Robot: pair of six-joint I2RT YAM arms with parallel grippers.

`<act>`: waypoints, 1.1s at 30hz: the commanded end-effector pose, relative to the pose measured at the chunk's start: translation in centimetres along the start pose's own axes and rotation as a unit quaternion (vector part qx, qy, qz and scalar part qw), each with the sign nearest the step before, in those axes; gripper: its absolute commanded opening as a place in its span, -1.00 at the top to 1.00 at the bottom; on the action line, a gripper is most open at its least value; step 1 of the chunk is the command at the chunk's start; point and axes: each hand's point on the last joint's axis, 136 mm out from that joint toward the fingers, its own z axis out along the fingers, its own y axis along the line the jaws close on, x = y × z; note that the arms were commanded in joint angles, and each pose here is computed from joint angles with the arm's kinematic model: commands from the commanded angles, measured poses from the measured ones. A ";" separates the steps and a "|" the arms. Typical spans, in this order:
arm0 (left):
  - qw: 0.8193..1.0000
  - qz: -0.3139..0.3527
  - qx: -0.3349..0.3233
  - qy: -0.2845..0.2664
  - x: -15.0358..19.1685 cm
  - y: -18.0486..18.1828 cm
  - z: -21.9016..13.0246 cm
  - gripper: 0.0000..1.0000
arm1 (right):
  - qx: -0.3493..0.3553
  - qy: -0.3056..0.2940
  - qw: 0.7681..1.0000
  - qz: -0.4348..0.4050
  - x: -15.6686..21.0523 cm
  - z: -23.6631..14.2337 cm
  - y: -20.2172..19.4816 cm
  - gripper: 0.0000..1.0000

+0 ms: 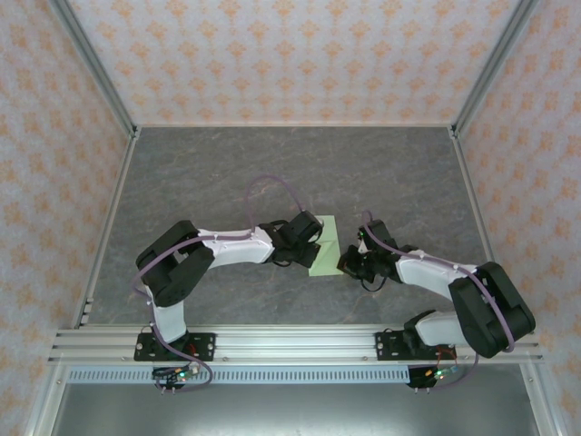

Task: Fold a paper plane with a square sheet of paper (fold left side to right side)
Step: Fold the triangle a second time at the center of the table.

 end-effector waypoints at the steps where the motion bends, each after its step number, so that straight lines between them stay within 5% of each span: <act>1: 1.000 0.000 -0.018 -0.009 -0.9 0.6 0.0 1.00 | 0.043 0.004 0.999 0.001 0.2 0.2 -1.6 0.79; 33: 0.999 -0.003 -0.033 0.020 0.2 1.1 0.8 1.00 | 0.043 0.005 0.999 0.002 0.2 0.1 -1.5 0.78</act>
